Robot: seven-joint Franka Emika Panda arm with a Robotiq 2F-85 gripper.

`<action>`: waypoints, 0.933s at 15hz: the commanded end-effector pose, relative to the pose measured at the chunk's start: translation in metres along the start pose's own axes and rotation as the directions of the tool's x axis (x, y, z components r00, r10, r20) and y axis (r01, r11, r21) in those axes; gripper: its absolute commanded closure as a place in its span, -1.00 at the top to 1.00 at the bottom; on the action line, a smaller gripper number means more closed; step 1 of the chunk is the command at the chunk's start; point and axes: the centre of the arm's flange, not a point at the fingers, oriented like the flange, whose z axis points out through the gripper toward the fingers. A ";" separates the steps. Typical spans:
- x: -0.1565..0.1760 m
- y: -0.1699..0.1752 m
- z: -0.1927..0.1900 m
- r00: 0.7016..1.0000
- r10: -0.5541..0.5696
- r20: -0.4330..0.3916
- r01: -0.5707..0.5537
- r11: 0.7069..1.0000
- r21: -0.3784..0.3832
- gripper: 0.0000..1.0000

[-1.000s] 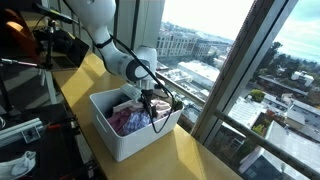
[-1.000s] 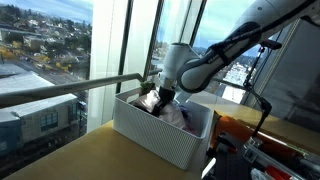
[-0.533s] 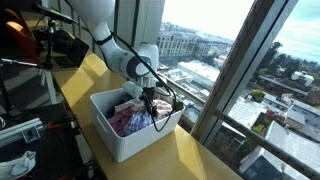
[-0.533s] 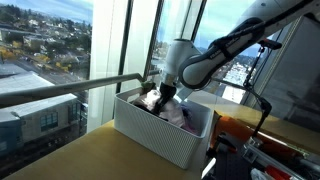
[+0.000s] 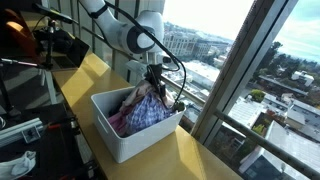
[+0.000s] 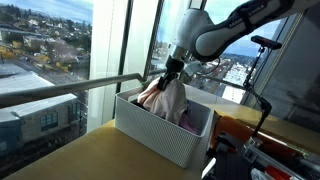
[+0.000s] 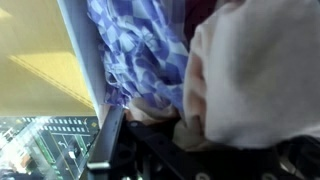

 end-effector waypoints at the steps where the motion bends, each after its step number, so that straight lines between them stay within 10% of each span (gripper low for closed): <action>1: 0.000 0.000 -0.096 0.998 0.000 -0.057 0.001 1.000 0.016 -1.00; 14: -0.020 -0.162 -0.393 0.924 -0.165 -0.346 0.190 0.981 0.039 -1.00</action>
